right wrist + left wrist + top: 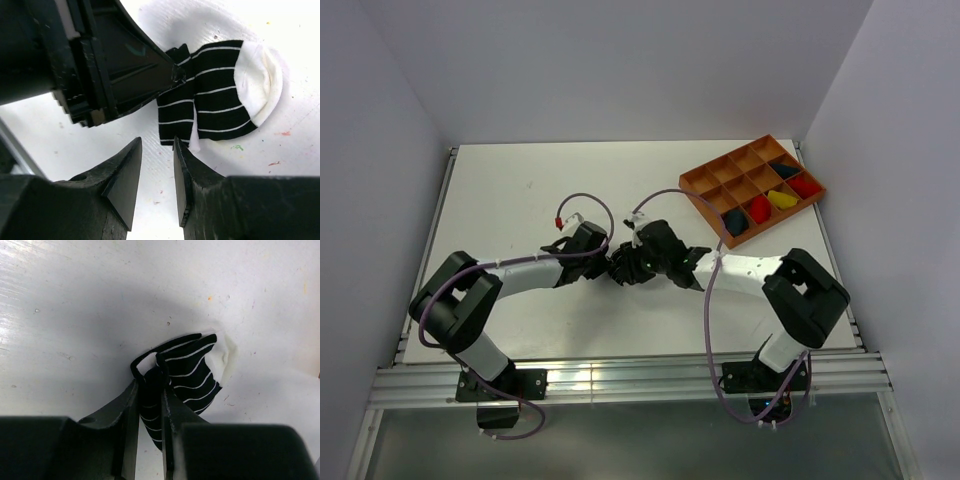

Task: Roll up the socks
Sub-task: Roll the sock at the center of the board.

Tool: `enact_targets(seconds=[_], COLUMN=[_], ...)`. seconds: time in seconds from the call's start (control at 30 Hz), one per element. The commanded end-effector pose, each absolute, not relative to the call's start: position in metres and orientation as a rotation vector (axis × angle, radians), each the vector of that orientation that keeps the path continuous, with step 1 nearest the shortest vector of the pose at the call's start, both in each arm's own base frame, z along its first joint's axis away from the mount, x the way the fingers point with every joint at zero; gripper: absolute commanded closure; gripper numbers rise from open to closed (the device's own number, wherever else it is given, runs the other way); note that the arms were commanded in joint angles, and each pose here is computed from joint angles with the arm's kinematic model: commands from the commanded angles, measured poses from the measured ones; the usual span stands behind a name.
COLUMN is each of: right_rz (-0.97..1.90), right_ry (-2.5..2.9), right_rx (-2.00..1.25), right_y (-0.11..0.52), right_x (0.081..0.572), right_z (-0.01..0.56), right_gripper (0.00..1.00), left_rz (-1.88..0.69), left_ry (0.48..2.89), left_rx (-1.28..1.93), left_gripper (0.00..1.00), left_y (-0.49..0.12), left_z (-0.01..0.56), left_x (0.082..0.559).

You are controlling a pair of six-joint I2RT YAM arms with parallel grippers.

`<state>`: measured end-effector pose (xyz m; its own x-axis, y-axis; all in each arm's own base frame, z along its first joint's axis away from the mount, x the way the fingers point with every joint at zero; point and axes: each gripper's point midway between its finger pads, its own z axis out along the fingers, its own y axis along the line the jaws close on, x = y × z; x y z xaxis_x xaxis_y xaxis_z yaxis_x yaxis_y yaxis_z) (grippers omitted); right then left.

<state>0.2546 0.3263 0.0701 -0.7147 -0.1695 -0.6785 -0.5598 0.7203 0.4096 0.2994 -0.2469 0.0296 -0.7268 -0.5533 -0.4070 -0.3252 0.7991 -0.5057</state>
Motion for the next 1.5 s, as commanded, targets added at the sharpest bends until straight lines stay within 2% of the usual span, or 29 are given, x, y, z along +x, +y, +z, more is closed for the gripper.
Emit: enact_targets(seconds=[0.0, 0.1, 0.3, 0.5, 0.57, 0.7, 0.73, 0.77, 0.83, 0.9, 0.93, 1.0, 1.03, 1.27, 1.47], right_rz=[0.706, 0.657, 0.582, 0.461, 0.425, 0.410, 0.405, 0.407, 0.458, 0.608, 0.668, 0.777, 0.924, 1.412, 1.617], right_ry=[2.267, 2.281, 2.275, 2.310, 2.328, 2.353, 2.370, 2.385, 2.412, 2.454, 2.474, 2.517, 2.532, 2.604, 2.634], right_rx=[-0.577, -0.621, -0.706, -0.751, -0.750, -0.749, -0.754, -0.756, -0.761, -0.788, -0.796, -0.754, -0.778, -0.677, -0.565], right_y=[0.325, 0.329, 0.334, 0.334, 0.334, 0.335, 0.332, 0.331, 0.331, 0.339, 0.342, 0.340, 0.348, 0.348, 0.346], right_x=[0.264, 0.262, 0.258, 0.260, 0.263, 0.264, 0.261, 0.259, 0.255, 0.241, 0.236, 0.236, 0.224, 0.227, 0.241], right_z=[0.062, 0.050, 0.035, 0.018, 0.016, 0.009, 0.008, 0.008, 0.010, 0.013, 0.014, 0.016, 0.022, 0.037, 0.036], right_gripper=[0.61, 0.60, 0.53, 0.53, 0.58, 0.95, 1.00, 1.00, 1.00, 1.00, 1.00, 1.00, 1.00, 1.00, 1.00], left_rz=[-0.501, -0.500, -0.519, -0.545, -0.551, -0.575, -0.583, -0.591, -0.588, -0.582, -0.579, -0.588, -0.585, -0.640, -0.660], left_ry=[2.483, 2.486, 2.491, 2.493, 2.496, 2.478, 2.470, 2.455, 2.444, 2.424, 2.420, 2.397, 2.394, 2.304, 2.284], left_rx=[-0.611, -0.607, -0.599, -0.581, -0.575, -0.571, -0.570, -0.565, -0.561, -0.560, -0.562, -0.567, -0.570, -0.609, -0.625], left_gripper=[0.93, 0.93, 0.93, 0.93, 0.93, 0.89, 0.82, 0.77, 0.65, 0.58, 0.49, 0.44, 0.40, 0.35, 0.35], left_y=[-0.245, -0.245, -0.249, -0.253, -0.254, -0.255, -0.255, -0.255, -0.252, -0.249, -0.247, -0.246, -0.243, -0.234, -0.228], left_z=[0.022, 0.022, 0.023, 0.024, 0.025, 0.031, 0.033, 0.037, 0.040, 0.045, 0.045, 0.052, 0.052, 0.074, 0.074], left_x=[0.293, 0.293, 0.293, 0.293, 0.292, 0.293, 0.293, 0.294, 0.294, 0.295, 0.295, 0.296, 0.295, 0.293, 0.287])
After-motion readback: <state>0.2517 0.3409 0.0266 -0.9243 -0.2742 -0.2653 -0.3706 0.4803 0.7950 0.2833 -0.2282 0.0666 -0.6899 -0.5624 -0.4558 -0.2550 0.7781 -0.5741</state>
